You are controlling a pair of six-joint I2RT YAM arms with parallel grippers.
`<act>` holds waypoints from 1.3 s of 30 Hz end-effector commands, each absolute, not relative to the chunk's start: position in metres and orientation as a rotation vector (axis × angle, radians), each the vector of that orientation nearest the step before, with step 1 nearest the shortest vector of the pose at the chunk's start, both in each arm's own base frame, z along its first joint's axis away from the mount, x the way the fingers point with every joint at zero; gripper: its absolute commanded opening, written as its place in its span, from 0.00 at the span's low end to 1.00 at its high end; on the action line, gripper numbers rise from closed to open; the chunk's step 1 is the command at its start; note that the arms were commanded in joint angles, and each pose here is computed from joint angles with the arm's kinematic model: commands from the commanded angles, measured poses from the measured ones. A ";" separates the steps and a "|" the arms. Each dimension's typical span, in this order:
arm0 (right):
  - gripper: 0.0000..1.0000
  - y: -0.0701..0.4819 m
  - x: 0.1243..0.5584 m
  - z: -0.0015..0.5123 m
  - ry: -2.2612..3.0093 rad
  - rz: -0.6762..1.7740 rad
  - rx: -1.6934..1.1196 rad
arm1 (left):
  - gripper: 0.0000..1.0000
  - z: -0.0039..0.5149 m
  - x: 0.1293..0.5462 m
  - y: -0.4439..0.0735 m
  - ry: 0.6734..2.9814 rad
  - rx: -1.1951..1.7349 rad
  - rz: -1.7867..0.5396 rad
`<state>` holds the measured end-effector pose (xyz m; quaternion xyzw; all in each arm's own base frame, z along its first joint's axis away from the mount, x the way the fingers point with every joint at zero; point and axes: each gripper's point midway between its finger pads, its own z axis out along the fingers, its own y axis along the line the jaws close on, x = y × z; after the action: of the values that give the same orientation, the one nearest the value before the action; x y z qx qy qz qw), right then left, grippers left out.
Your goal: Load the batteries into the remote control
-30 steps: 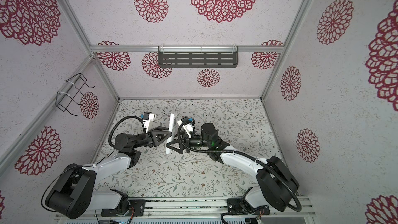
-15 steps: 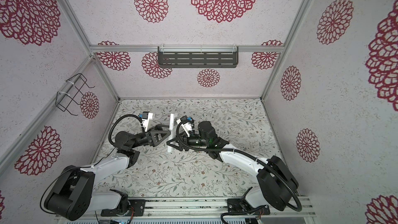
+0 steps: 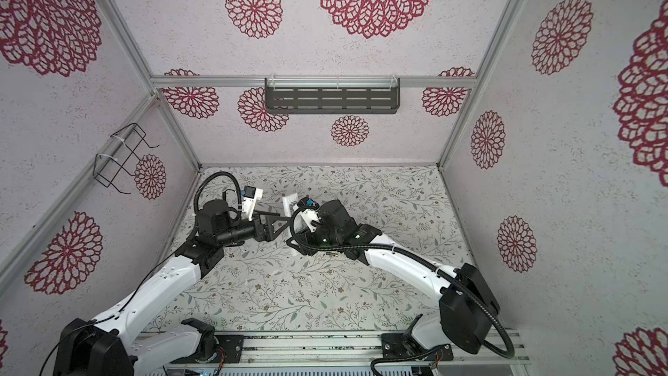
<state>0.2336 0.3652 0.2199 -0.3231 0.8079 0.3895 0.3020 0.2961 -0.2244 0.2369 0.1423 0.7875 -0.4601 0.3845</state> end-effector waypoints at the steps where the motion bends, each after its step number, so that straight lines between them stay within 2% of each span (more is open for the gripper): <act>1: 0.41 0.368 0.234 0.225 2.125 0.947 -0.918 | 0.97 0.223 0.295 -0.224 2.074 0.405 -1.101; 11: 0.39 0.374 0.230 0.200 2.235 0.791 -1.004 | 0.67 0.221 0.302 -0.221 2.079 0.400 -1.023; 16: 0.39 0.377 0.230 0.196 2.251 0.769 -1.016 | 0.47 0.220 0.304 -0.213 2.073 0.376 -0.963; 19: 0.39 0.378 0.229 0.195 2.249 0.760 -1.030 | 0.41 0.220 0.304 -0.211 2.068 0.370 -0.950; 24: 0.40 0.377 0.227 0.197 2.235 0.744 -1.059 | 0.22 0.217 0.304 -0.210 2.072 0.361 -0.948; 26: 0.41 0.377 0.226 0.200 2.216 0.755 -1.069 | 0.18 0.216 0.304 -0.210 2.069 0.355 -0.954; 28: 0.46 0.378 0.221 0.205 2.189 0.788 -1.084 | 0.17 0.216 0.305 -0.209 2.061 0.340 -0.956; 29: 0.52 0.377 0.220 0.208 2.177 0.794 -1.080 | 0.17 0.217 0.306 -0.206 2.054 0.327 -0.953; 33: 0.88 0.362 0.219 0.223 2.127 0.871 -1.007 | 0.16 0.224 0.307 -0.188 2.018 0.242 -0.908; 35: 0.99 0.354 0.219 0.233 2.091 0.957 -0.938 | 0.16 0.230 0.306 -0.176 1.982 0.189 -0.883; 37: 0.99 0.349 0.220 0.243 2.058 1.042 -0.872 | 0.16 0.238 0.303 -0.167 1.938 0.153 -0.866; 39: 0.99 0.348 0.226 0.248 2.058 1.103 -0.784 | 0.11 0.248 0.297 -0.162 1.879 0.136 -0.868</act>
<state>0.2182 0.3403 0.2121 -0.3418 0.8158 0.3533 0.3048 0.2944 -0.1719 0.2186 0.0705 0.8142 -0.3599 0.4500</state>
